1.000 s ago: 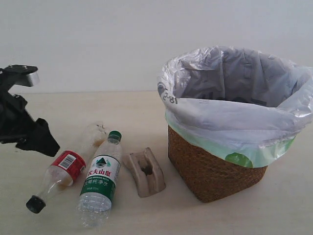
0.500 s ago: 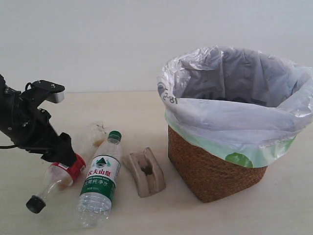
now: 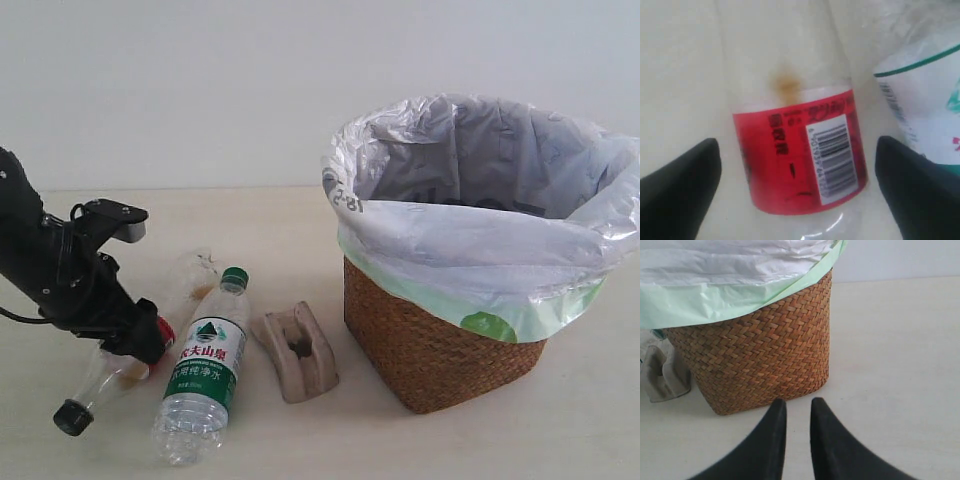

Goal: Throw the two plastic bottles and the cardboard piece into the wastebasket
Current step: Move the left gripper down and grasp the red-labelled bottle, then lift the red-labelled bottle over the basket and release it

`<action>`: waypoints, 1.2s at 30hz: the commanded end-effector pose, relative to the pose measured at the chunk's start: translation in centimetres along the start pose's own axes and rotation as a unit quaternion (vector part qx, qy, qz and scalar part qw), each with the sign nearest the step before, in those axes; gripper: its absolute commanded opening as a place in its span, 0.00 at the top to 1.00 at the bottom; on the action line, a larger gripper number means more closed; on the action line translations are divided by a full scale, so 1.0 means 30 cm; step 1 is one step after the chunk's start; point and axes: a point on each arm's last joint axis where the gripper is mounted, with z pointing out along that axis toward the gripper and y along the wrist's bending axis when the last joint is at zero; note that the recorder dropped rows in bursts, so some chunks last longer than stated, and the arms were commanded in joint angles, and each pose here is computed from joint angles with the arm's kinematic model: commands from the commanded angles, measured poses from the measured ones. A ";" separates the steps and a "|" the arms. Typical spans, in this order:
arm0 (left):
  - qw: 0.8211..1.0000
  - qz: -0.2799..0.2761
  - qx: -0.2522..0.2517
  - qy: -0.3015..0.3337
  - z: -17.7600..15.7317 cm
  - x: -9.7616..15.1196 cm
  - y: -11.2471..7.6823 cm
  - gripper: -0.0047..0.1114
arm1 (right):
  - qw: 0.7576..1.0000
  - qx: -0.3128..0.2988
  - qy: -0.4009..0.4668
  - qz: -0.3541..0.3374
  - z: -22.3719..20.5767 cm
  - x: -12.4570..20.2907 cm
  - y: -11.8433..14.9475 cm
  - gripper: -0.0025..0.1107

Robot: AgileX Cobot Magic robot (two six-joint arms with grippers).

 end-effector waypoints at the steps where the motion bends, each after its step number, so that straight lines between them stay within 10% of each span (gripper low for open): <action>1: 1.000 -0.002 -0.003 -0.005 0.034 -0.009 0.004 0.28 | 1.000 -0.001 -0.005 0.000 -0.002 -0.003 0.001 0.86; 11: 1.000 0.009 -0.009 -0.001 0.082 -0.005 0.017 0.33 | 1.000 -0.001 -0.005 0.000 -0.002 -0.003 0.001 0.86; 20: 1.000 -0.021 -0.002 -0.007 0.082 -0.009 0.013 0.92 | 1.000 -0.001 -0.005 0.000 -0.002 -0.003 0.001 0.86; 28: 0.998 -0.060 -0.009 -0.028 0.004 -0.016 0.024 0.93 | 1.000 -0.001 -0.005 0.000 -0.002 -0.003 0.001 0.86; 36: 0.979 -0.178 -0.031 -0.094 -0.342 0.113 0.080 0.93 | 1.000 -0.001 -0.005 0.000 -0.002 -0.003 0.001 0.86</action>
